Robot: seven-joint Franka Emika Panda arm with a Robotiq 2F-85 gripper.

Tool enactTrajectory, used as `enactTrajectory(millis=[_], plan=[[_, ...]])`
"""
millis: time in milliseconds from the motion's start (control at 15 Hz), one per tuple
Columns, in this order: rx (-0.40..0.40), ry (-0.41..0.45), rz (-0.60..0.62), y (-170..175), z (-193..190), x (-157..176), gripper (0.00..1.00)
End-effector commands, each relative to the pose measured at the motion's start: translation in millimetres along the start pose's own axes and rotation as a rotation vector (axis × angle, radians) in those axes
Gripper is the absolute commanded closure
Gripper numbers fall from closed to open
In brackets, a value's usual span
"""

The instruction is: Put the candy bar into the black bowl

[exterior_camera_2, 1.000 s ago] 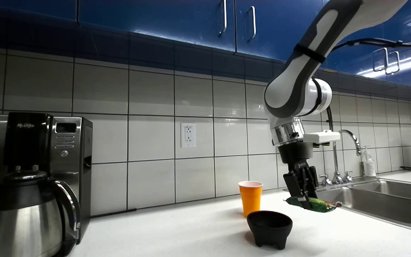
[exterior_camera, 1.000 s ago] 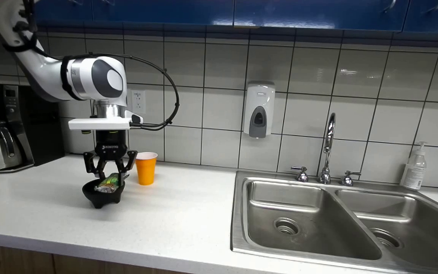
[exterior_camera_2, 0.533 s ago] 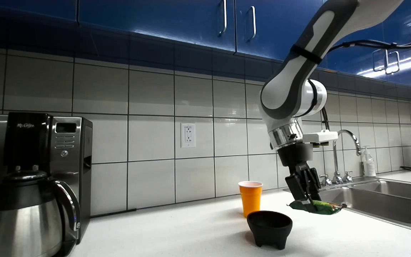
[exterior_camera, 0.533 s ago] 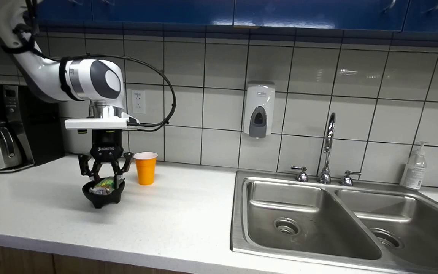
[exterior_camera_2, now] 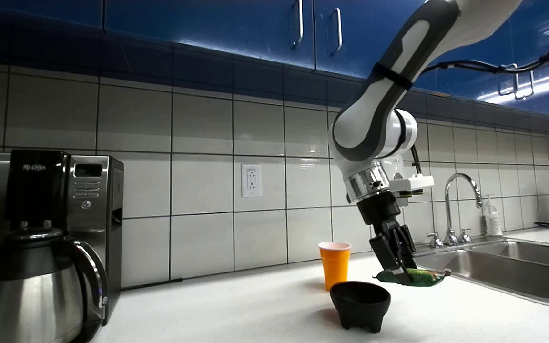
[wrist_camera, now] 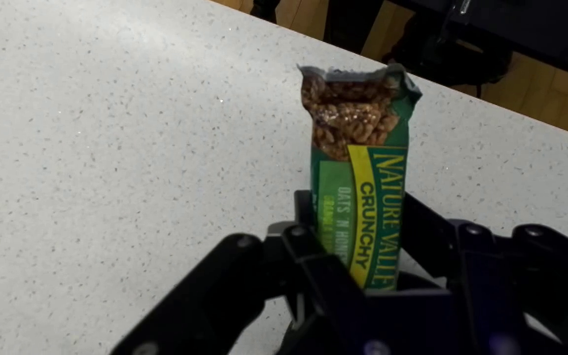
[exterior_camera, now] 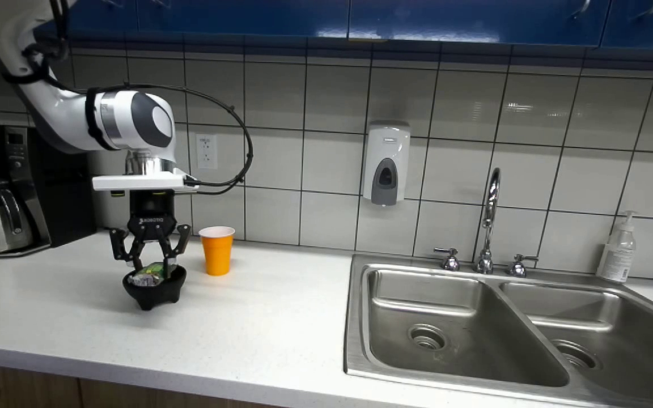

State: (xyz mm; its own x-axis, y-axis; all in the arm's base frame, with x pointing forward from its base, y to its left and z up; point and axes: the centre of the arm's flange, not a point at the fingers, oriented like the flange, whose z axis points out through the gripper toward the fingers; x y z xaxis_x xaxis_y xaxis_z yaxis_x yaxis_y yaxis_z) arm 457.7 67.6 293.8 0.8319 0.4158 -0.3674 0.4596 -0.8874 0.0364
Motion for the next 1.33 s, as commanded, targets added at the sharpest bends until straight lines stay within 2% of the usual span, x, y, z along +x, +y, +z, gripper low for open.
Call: enactTrajectory(millis=[0, 533, 1067, 1133, 1200, 1267], plan=[[-0.018, -0.049, -0.003, -0.3, 0.4, 20.8, 0.81], [-0.023, -0.055, -0.008, -0.9, 3.6, 54.1, 0.81], [-0.045, -0.075, -0.023, -11.0, 4.7, 62.5, 0.81], [-0.049, -0.081, -0.021, -11.2, 4.5, 62.5, 0.47], [-0.051, -0.085, -0.021, -11.2, 4.5, 62.4, 0.30], [-0.055, -0.088, -0.018, -11.1, 4.1, 62.2, 0.23]])
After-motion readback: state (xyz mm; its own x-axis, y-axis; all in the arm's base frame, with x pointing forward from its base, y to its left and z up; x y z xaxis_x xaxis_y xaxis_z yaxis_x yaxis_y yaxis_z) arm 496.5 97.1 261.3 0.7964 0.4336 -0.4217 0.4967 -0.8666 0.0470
